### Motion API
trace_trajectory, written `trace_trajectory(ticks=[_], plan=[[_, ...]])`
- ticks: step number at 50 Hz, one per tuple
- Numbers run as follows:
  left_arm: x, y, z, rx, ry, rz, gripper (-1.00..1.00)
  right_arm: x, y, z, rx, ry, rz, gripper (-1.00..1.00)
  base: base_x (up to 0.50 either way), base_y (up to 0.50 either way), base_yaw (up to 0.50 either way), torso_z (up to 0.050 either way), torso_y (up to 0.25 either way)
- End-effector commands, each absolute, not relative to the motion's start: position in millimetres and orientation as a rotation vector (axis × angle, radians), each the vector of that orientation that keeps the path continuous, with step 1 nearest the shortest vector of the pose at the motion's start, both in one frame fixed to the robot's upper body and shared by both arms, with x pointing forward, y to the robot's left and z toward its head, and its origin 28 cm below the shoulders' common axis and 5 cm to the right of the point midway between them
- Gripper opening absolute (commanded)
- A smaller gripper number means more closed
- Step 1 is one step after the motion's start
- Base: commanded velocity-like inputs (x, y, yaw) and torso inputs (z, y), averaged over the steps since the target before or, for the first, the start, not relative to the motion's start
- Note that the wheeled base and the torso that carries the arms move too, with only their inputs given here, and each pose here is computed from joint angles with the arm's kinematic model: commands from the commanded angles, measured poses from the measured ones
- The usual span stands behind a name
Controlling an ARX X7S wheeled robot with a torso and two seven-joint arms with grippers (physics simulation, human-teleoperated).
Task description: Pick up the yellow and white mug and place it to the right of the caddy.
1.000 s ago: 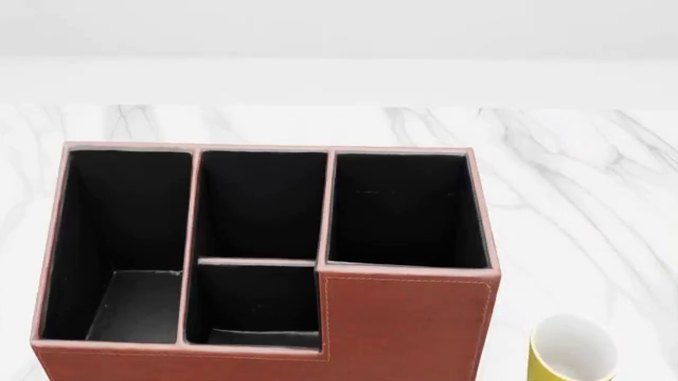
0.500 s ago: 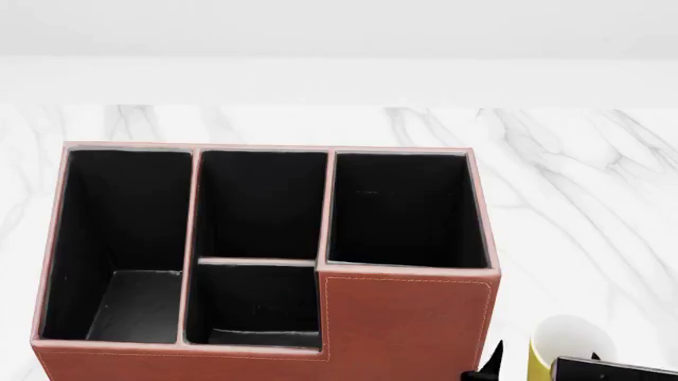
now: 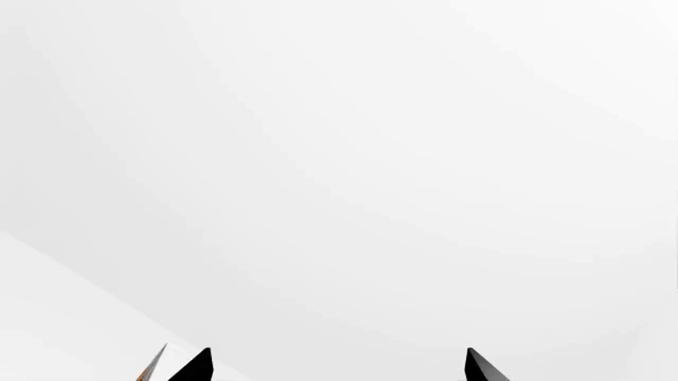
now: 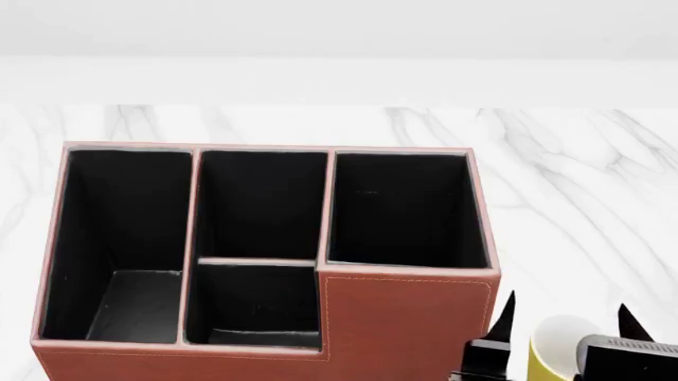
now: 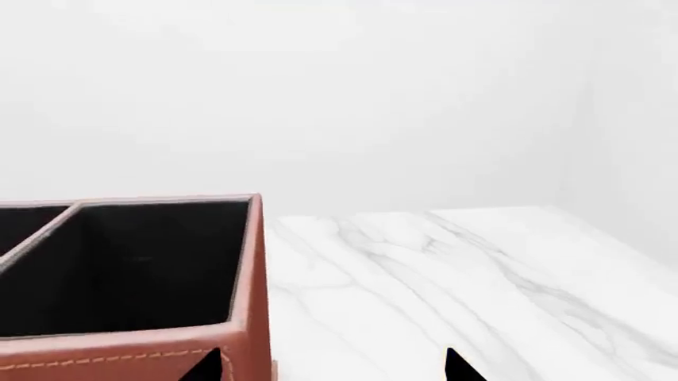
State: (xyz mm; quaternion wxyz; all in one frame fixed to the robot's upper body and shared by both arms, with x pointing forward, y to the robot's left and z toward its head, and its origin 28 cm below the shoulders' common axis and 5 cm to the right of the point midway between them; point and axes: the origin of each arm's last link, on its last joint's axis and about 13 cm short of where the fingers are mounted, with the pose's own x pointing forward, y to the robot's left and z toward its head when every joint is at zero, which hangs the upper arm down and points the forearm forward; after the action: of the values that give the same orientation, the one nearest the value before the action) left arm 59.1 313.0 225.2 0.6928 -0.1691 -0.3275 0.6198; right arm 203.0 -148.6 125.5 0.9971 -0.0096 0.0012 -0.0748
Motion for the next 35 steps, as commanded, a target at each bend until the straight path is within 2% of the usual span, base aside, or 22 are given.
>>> trace_trajectory(ticks=[1,35], plan=[[59,313,225,-0.379,-0.728,1.383,1.0,191,-149,146,-0.018,-0.071,-0.159,1.0,0.0,0.0,0.0,0.0,0.0],[60,313,225,-0.377,-0.728,1.38,1.0,131,-137,216,-0.064,-0.365,-0.113,1.0,0.0,0.0,0.0,0.0,0.0]])
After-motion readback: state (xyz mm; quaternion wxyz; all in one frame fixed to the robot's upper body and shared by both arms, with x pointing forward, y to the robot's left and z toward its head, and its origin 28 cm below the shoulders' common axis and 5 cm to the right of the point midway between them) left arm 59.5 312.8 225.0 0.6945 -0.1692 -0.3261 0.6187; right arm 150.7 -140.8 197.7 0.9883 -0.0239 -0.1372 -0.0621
